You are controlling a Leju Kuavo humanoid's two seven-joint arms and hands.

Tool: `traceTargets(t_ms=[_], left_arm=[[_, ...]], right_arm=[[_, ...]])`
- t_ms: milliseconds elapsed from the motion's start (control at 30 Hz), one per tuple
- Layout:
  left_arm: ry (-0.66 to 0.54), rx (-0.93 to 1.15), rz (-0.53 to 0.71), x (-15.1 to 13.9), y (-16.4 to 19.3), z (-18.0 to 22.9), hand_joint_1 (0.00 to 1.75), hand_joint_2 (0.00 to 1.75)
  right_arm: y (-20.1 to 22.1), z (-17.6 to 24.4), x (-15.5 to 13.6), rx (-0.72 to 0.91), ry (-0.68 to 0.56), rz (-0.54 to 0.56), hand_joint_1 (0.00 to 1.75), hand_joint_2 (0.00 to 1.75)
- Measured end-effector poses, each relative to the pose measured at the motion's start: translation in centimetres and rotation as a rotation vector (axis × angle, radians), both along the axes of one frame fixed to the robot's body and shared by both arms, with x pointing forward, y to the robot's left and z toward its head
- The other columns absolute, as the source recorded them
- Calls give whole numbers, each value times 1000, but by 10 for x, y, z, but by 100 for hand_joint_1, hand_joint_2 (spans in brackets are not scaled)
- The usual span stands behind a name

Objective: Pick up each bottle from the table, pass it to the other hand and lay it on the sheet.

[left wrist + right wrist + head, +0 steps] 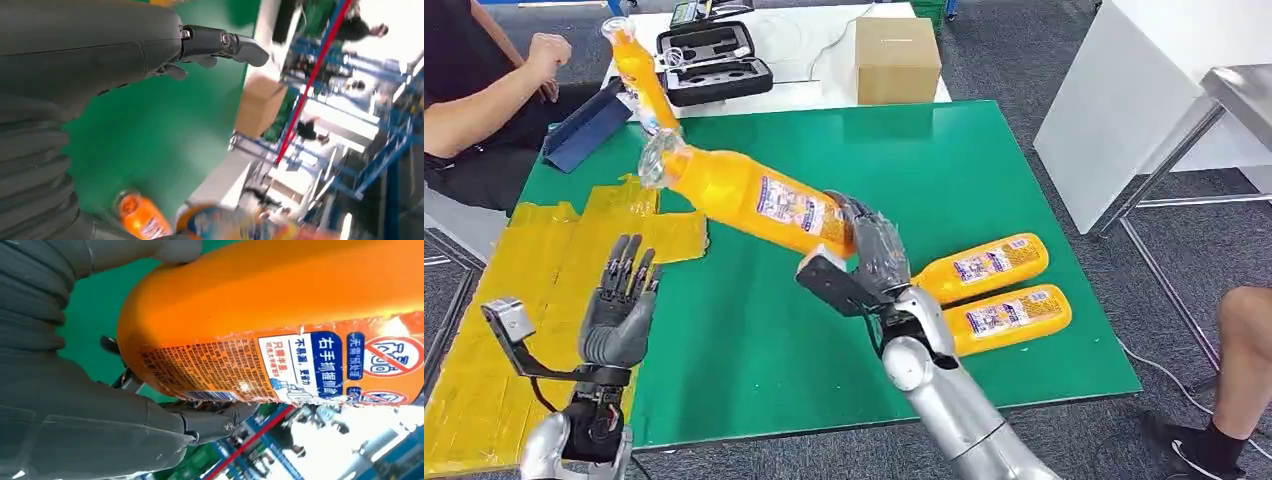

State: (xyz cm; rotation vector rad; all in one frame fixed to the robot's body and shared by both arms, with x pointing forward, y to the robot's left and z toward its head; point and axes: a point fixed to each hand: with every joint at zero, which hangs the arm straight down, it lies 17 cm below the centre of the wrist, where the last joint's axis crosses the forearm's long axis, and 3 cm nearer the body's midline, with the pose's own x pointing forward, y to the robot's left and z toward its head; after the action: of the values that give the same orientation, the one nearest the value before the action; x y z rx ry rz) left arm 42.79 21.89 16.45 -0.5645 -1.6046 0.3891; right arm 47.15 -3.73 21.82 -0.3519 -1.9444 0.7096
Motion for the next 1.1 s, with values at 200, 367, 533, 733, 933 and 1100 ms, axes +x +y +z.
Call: traceTargets(t_ms=[200, 367, 533, 733, 933, 1100], left_arm=[[-116, 84, -43, -8, -37, 35, 0, 175], [-204, 110, -66, -18, -57, 60, 0, 175], [-244, 110, -67, -21, -64, 75, 0, 175], [-253, 144, -42, -20, -64, 79, 0, 175], [-254, 170, -25, -18, -63, 79, 0, 175], [-254, 174, -23, -18, -63, 79, 0, 175]], right_arm=[[30, -18, -17, -43, 57, 81, 175, 175], [54, -29, -32, -69, 83, 145, 175, 175], [70, -36, -42, -85, 106, 192, 175, 175], [91, -48, -55, -119, 140, 258, 175, 175], [112, -56, -70, -149, 152, 315, 175, 175], [115, -59, -73, -160, 153, 326, 175, 175]])
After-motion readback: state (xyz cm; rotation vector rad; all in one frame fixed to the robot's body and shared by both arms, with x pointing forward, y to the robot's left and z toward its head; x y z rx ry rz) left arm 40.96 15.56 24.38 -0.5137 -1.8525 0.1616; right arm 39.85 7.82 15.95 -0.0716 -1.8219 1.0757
